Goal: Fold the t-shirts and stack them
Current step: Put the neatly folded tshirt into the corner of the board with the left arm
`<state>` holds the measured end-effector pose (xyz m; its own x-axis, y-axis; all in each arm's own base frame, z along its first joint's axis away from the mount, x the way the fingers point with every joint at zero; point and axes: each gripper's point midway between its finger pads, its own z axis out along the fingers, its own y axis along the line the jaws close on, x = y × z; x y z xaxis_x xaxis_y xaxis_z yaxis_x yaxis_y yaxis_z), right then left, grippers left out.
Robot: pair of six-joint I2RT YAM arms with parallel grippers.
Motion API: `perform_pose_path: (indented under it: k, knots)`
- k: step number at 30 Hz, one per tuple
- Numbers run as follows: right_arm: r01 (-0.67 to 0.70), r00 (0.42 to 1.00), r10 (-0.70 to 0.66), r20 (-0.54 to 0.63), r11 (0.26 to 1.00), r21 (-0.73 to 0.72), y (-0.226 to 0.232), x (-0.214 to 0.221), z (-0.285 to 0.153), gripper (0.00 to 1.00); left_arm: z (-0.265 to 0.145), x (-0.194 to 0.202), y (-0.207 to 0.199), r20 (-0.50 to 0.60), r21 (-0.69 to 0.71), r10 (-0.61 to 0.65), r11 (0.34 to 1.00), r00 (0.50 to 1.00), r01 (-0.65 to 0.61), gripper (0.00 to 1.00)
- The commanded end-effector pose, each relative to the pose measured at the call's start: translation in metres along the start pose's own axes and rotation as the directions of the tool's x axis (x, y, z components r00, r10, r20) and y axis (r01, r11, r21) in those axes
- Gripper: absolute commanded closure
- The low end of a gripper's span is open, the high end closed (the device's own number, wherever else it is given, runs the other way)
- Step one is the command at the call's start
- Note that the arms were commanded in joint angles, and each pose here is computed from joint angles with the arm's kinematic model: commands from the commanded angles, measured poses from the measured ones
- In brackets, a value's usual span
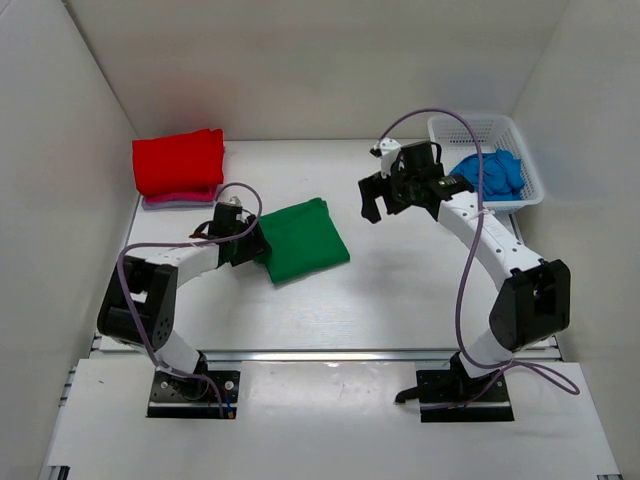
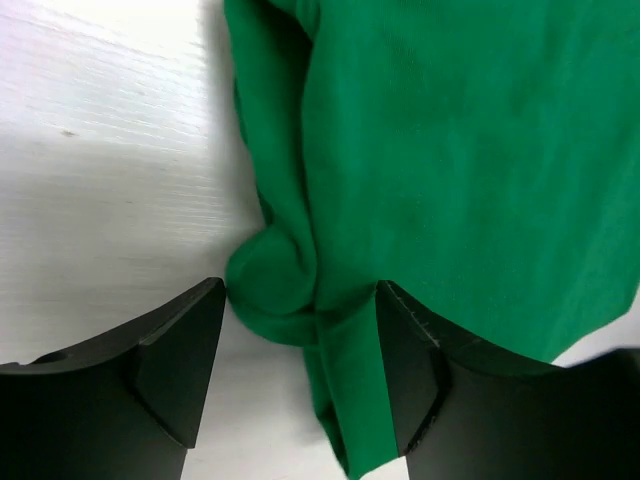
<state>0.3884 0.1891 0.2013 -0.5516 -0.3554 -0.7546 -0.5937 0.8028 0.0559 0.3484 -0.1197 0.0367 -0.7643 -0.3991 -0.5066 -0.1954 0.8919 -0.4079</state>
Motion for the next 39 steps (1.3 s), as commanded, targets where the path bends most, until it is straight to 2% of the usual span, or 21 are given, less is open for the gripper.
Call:
perform_pose_path:
  k: [1, 9, 11, 14, 16, 17, 19, 20, 21, 22, 24, 28, 32, 35, 39]
  knots:
    - [-0.024, 0.997, 0.023, 0.073, 1.0, 0.014, -0.009, -0.002, -0.012, 0.1, 0.003, -0.005, -0.011, 0.008, -0.03, -0.026, 0.999, 1.0, 0.026, 0.27]
    - [-0.06, 0.99, 0.06, 0.132, 0.998, -0.001, -0.018, 0.005, -0.025, 0.1, 0.02, 0.008, -0.019, -0.024, -0.125, 0.011, 0.992, 1.0, -0.014, 0.23]
    - [-0.077, 0.988, 0.078, 0.135, 0.997, -0.007, -0.02, 0.01, -0.025, 0.1, 0.024, 0.009, -0.024, -0.029, -0.134, 0.014, 0.991, 0.999, -0.017, 0.24]
    - [-0.067, 0.988, 0.067, 0.137, 0.998, 0.002, -0.028, 0.013, -0.027, 0.1, 0.028, 0.014, -0.03, -0.049, -0.135, 0.022, 0.99, 0.999, -0.028, 0.31]
    - [-0.068, 0.989, 0.067, 0.133, 0.998, 0.008, -0.032, 0.015, -0.027, 0.1, 0.029, 0.015, -0.028, -0.053, -0.157, 0.027, 0.987, 0.998, -0.035, 0.43]
    - [-0.073, 0.988, 0.072, 0.138, 0.997, 0.008, -0.033, 0.015, -0.027, 0.11, 0.03, 0.017, -0.033, -0.057, -0.157, 0.041, 0.986, 0.998, -0.05, 0.45]
    - [-0.072, 0.988, 0.071, 0.141, 0.997, 0.008, -0.036, 0.016, -0.028, 0.11, 0.034, 0.018, -0.032, -0.065, -0.186, 0.071, 0.979, 0.995, -0.082, 0.61]
    - [-0.071, 0.987, 0.069, 0.144, 0.997, 0.008, -0.036, 0.017, -0.028, 0.11, 0.036, 0.02, -0.032, -0.08, -0.2, 0.081, 0.975, 0.993, -0.096, 0.63]
    - [-0.07, 0.987, 0.068, 0.147, 0.998, 0.008, -0.037, 0.017, -0.029, 0.11, 0.039, 0.024, -0.029, -0.101, -0.214, 0.096, 0.97, 0.99, -0.116, 0.71]
    - [-0.075, 0.985, 0.073, 0.154, 0.997, 0.009, -0.039, 0.016, -0.031, 0.11, 0.04, 0.023, -0.032, -0.103, -0.21, 0.098, 0.971, 0.99, -0.118, 0.84]
    - [-0.075, 0.985, 0.072, 0.159, 0.997, 0.018, -0.042, 0.016, -0.033, 0.11, 0.039, 0.025, -0.024, -0.123, -0.24, 0.108, 0.961, 0.986, -0.135, 1.0]
    - [-0.078, 0.985, 0.075, 0.154, 0.997, 0.01, -0.043, 0.018, -0.031, 0.11, 0.031, 0.011, -0.023, -0.114, -0.233, 0.167, 0.954, 0.979, -0.19, 1.0]
    - [-0.076, 0.984, 0.074, 0.16, 0.997, 0.006, -0.039, 0.016, -0.032, 0.12, 0.017, -0.031, -0.034, -0.081, -0.213, 0.27, 0.936, 0.959, -0.282, 1.0]
    - [-0.073, 0.983, 0.073, 0.167, 0.997, -0.005, -0.033, 0.012, -0.033, 0.12, 0.011, -0.063, -0.045, -0.06, -0.205, 0.421, 0.882, 0.905, -0.424, 1.0]
    - [-0.07, 0.981, 0.069, 0.183, 0.998, -0.002, -0.031, 0.003, -0.04, 0.11, 0.005, -0.099, -0.057, -0.038, -0.237, 0.514, 0.828, 0.857, -0.508, 1.0]
